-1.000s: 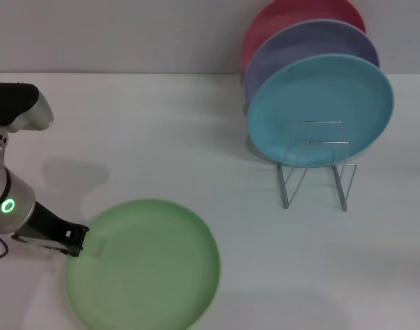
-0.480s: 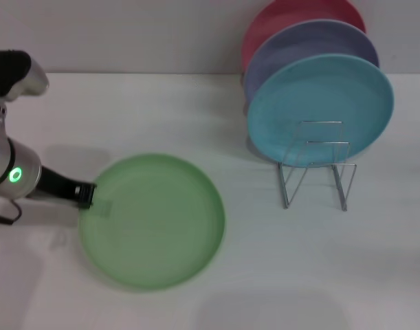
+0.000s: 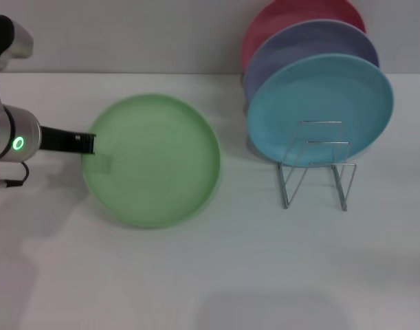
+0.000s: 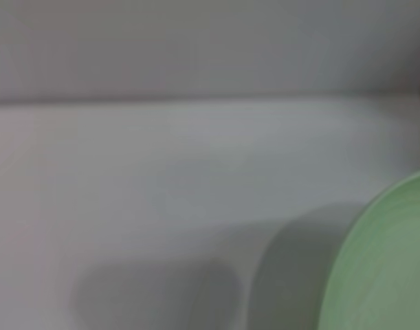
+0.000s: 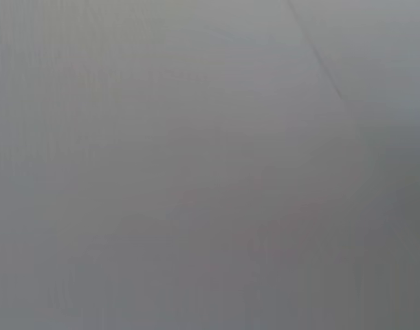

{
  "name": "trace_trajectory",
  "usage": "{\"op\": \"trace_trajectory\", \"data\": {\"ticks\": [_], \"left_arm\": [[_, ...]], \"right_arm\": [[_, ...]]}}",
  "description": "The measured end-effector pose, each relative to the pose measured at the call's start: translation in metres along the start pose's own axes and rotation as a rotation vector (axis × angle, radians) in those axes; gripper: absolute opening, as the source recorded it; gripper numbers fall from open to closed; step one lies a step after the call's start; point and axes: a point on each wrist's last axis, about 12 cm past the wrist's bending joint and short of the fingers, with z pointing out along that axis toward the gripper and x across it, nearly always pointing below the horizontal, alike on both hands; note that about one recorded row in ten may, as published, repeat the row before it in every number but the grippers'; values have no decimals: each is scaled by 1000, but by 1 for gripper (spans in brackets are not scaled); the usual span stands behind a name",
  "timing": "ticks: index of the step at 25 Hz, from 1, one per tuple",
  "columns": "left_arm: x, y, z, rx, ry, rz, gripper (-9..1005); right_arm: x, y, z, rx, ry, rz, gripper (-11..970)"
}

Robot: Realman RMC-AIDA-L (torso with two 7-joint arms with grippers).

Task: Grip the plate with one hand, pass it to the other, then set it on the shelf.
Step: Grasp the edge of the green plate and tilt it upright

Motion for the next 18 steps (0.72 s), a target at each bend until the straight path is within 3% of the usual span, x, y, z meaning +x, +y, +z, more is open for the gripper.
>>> {"op": "trace_trajectory", "data": {"ticks": [10,14,18], "left_arm": [[0,10,8,-3,-270,-16,29],[11,16,12,-7,-464,-41,29],[22,19,16,-56,-577,-24,29]], "right_arm": [[3,1,-10,-1,22,-8,621],[3,0,-15,2,22,-9,621],[2,2,-19,0,14,-6,621]]}}
